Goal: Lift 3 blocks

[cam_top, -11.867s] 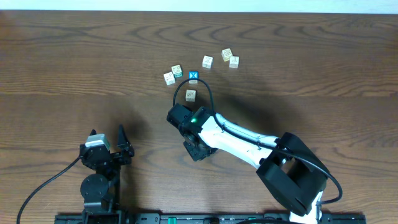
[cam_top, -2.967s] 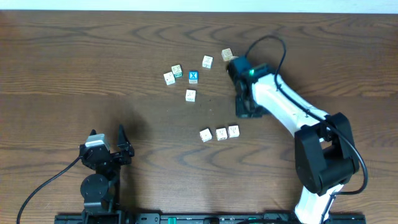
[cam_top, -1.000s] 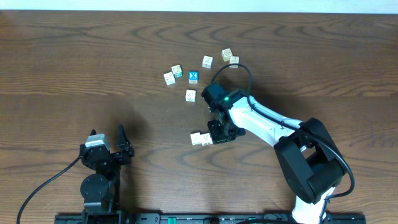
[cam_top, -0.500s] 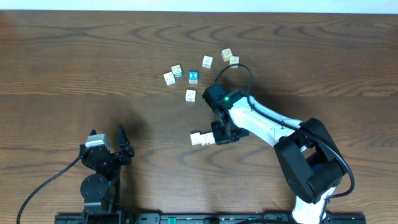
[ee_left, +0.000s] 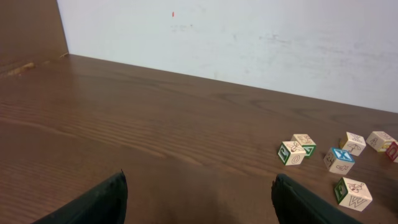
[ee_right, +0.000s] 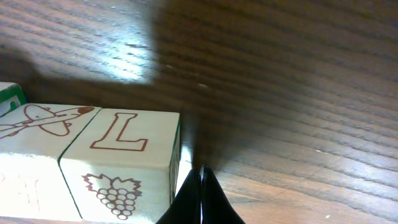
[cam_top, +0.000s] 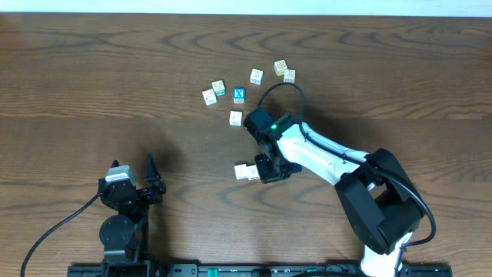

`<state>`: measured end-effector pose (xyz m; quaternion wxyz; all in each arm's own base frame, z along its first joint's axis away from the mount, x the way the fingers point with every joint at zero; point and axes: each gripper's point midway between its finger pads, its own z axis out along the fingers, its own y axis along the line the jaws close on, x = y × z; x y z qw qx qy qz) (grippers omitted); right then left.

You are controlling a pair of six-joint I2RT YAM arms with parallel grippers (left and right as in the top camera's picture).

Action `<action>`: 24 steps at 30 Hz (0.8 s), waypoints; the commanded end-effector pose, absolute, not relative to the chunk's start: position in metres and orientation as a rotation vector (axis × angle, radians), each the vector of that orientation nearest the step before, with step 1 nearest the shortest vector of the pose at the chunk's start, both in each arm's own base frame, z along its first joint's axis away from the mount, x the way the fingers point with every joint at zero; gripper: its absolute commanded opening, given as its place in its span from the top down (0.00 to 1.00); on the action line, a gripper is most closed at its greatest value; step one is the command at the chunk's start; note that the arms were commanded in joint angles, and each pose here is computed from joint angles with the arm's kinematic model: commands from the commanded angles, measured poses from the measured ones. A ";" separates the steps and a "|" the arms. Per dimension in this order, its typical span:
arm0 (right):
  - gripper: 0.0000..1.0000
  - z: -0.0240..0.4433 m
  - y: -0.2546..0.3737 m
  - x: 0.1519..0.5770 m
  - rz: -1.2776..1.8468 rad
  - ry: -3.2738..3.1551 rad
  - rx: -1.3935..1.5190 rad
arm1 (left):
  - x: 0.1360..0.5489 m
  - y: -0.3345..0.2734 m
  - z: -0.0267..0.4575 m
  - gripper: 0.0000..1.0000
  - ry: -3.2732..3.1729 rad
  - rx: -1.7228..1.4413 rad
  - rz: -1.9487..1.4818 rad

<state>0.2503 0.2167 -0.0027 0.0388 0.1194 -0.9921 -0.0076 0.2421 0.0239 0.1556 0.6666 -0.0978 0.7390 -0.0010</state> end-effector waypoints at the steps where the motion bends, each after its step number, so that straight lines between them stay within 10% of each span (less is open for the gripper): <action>1: 0.99 -0.005 0.218 0.247 -0.027 -3.034 0.350 | 0.243 0.024 0.136 0.25 1.713 -0.217 0.004; 24: 0.99 -0.005 0.227 0.235 -0.017 -3.032 0.125 | 0.243 0.024 0.136 0.25 1.713 -0.217 0.004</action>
